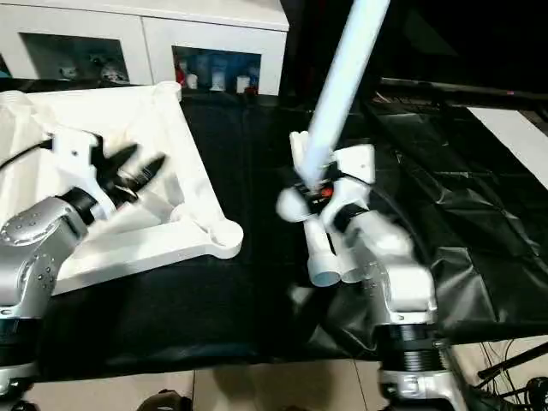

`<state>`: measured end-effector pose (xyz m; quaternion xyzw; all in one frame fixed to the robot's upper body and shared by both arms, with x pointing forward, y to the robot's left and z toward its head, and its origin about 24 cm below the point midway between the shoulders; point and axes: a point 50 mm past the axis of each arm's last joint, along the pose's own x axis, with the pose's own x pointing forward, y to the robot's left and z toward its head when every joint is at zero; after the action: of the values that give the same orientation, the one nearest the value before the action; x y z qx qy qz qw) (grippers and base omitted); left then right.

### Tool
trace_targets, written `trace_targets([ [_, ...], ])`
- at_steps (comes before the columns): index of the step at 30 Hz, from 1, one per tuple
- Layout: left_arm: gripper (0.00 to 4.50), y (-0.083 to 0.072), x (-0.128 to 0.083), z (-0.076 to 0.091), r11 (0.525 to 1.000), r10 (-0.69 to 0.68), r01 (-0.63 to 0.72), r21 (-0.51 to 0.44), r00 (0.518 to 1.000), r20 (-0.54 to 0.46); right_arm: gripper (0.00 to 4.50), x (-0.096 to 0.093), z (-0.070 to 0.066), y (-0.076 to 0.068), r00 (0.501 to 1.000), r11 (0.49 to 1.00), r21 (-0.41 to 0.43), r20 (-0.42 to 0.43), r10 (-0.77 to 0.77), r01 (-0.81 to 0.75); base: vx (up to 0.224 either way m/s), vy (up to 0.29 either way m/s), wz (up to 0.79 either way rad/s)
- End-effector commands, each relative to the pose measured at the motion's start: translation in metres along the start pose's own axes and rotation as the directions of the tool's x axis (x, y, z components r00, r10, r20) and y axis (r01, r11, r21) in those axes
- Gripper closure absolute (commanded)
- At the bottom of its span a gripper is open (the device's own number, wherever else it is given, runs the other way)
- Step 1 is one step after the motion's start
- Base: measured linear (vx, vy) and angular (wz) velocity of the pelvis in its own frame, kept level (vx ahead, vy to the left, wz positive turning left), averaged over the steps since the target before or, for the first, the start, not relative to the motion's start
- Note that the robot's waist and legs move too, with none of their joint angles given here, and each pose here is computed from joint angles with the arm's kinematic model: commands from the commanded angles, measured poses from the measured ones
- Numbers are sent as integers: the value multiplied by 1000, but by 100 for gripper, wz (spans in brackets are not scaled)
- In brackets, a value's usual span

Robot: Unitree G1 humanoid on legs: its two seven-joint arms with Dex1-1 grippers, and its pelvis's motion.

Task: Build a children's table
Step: Pick table leg

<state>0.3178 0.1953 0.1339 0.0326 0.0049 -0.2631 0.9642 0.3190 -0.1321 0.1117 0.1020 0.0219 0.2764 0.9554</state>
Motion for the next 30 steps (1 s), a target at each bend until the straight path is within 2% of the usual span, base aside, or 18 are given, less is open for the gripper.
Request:
trace_targets([
  [1, 154, -1, 4, 1, 997, -64, 64, 53, 998, -19, 264, -3, 12, -1, 999, 1000, 13, 47, 26, -27, 0, 0, 0],
  [2, 154, 2, 5, -2, 990, -79, 85, 114, 995, -63, 264, -4, 9, 0, 999, 999, -18, 28, 41, -41, 0, 0, 0],
  [5, 154, 3, 7, -5, 976, -103, 121, 179, 989, -107, 264, -7, 7, 0, 999, 998, -35, 23, 46, -45, 0, 0, 0],
  [7, 154, 3, 12, -12, 985, -24, 48, 167, 990, -142, 264, -9, 4, -2, 999, 999, -36, 33, 15, -14, 0, 0, 0],
  [9, 154, -7, 17, -8, 991, 7, 6, 137, 996, -89, 264, -13, 6, -6, 999, 997, -75, 40, -28, 31, 0, 0, 0],
  [11, 154, -11, 16, -6, 994, 77, -74, 84, 996, -35, 264, -16, 7, -3, 999, 992, -125, 50, -18, 24, 0, 0, 0],
  [12, 154, -12, 15, -6, 990, 110, -108, 91, 994, -10, 264, -17, 6, -2, 999, 988, -152, 52, -13, 21, 0, 0, 0],
  [16, 154, -13, 4, -10, 972, 228, -229, 54, 973, 30, 264, -17, -7, 4, 999, 991, -128, 30, -25, 29, 5, -9, 16],
  [18, 154, -10, -5, -15, 949, 313, -313, 33, 949, 27, 264, -12, -16, 15, 1000, 993, -115, 20, -7, 9, 28, -69, 44],
  [24, 154, -8, -2, -15, 929, 366, -367, 45, 930, 18, 264, -4, -17, 15, 996, 994, -79, 43, -78, 81, -5, -184, 55],
  [25, 154, -11, 1, -14, 941, 337, -337, 27, 941, 16, 264, -3, -17, 14, 997, 994, -81, 39, -66, 69, -32, -243, 29],
  [27, 154, -15, 4, -14, 946, 322, -322, 42, 947, 1, 264, -2, -17, 14, 999, 991, -121, 23, -46, 48, -1, -161, 0],
  [30, 154, -17, 10, -15, 948, 315, -313, 60, 949, -12, 264, -4, -14, 11, 998, 990, -133, 39, -49, 54, -33, -102, 12],
])
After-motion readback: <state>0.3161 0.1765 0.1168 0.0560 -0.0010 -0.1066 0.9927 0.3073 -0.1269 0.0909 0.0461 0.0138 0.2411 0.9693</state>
